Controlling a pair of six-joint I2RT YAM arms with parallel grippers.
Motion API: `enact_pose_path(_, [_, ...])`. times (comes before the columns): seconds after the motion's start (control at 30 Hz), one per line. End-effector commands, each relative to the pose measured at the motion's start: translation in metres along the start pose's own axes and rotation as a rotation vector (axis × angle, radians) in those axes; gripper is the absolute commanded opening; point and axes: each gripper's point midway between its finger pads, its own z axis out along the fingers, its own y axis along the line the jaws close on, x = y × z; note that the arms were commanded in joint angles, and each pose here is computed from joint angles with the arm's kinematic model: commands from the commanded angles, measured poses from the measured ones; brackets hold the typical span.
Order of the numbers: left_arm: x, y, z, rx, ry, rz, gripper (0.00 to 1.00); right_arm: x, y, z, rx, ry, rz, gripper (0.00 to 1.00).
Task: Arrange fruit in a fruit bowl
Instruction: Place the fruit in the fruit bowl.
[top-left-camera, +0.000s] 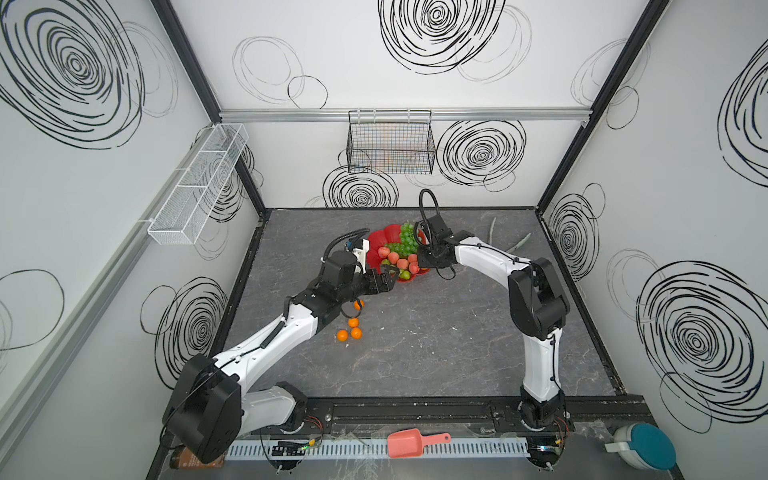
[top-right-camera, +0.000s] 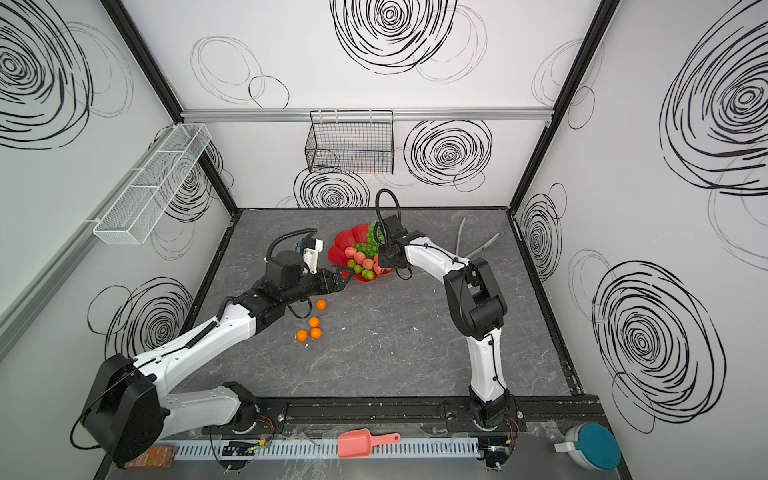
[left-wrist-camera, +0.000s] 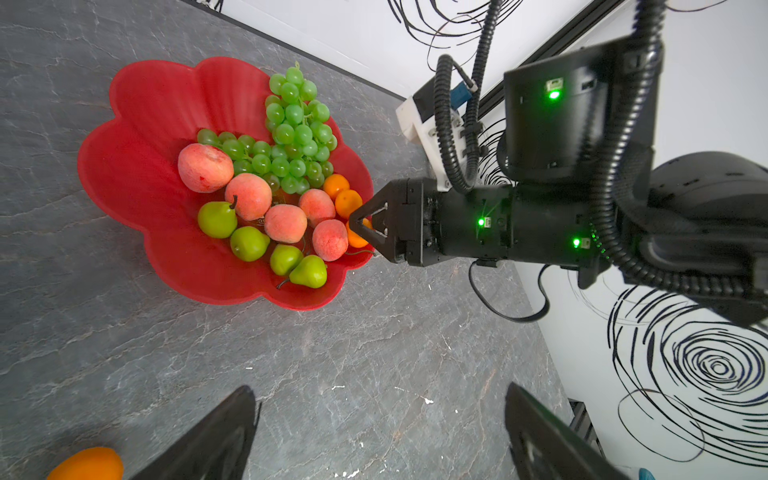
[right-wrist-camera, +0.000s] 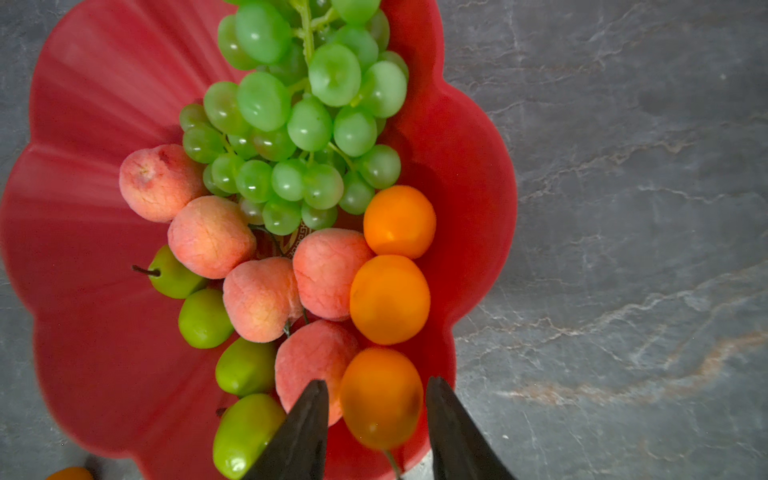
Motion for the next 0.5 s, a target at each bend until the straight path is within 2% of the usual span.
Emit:
enact_pose_path(0.0, [-0.007,-0.005,-0.007,0.023,-0.028,0.019,0.96,-0.006,0.002,-0.005,-0.002,-0.012,-0.006,0.46])
enact_pose_path(0.23, [-0.008,-0.003,-0.012,0.011,-0.032,0.017,0.96,-0.012,0.001,-0.015,0.004,-0.034,-0.008,0.45])
enact_pose_path(0.47, [-0.011,0.007,-0.036,-0.047,-0.047,0.017,0.96,-0.018,0.010,-0.048,-0.035,-0.110,-0.022,0.43])
